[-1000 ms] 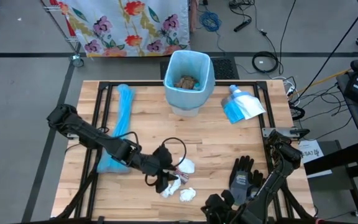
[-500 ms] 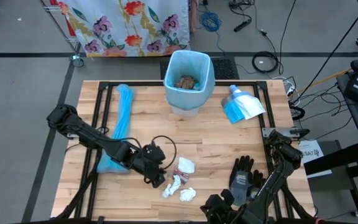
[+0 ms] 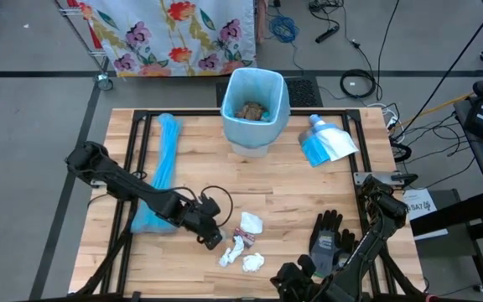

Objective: Place trash/remove bag and relplace
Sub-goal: Put the white plastic into the blue trash bag inside the white trash bin

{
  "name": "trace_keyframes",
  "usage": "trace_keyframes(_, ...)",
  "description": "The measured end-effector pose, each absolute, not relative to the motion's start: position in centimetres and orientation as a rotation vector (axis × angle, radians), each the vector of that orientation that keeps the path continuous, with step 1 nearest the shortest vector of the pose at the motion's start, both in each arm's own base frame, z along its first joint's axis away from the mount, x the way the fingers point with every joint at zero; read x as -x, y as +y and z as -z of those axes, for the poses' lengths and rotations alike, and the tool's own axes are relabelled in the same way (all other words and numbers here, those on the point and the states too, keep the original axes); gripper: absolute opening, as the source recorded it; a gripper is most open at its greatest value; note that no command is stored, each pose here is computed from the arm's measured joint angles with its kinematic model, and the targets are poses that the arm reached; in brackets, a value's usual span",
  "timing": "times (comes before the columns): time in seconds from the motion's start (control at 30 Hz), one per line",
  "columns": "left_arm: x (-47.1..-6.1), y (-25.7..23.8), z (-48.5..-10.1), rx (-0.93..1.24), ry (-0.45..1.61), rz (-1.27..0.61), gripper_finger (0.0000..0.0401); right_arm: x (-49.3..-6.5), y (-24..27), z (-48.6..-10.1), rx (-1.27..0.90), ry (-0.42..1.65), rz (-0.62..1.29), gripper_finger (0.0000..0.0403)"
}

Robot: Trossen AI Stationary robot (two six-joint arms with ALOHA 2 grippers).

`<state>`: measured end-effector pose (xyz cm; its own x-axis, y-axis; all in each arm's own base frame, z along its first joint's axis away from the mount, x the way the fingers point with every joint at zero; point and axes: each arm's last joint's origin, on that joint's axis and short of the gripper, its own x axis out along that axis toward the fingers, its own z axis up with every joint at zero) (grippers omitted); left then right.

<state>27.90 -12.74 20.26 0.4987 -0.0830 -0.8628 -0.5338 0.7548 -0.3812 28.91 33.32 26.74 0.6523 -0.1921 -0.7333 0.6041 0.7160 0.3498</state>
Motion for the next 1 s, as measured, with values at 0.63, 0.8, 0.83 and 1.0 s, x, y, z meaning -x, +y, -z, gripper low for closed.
trace_keyframes(0.63, -30.7, -13.2, -14.5, 0.74, 1.087, -0.399, 0.0032, -27.5, 34.9, -26.9, -0.622, 0.732, 0.412, 0.0)
trace_keyframes(0.8, -31.5, -14.3, -16.2, 0.757, 1.053, -0.351, 0.0026, -26.7, 35.4, -26.8, -0.556, 0.752, 0.386, 0.0)
trace_keyframes(0.83, -31.7, -14.7, -16.7, 0.761, 1.044, -0.336, 0.0025, -26.6, 35.3, -26.6, -0.545, 0.758, 0.397, 0.0)
trace_keyframes(1.0, -32.4, -16.0, -20.1, 0.752, 0.979, -0.285, 0.0025, -26.6, 34.8, -24.5, -0.493, 0.865, 0.502, 0.0)
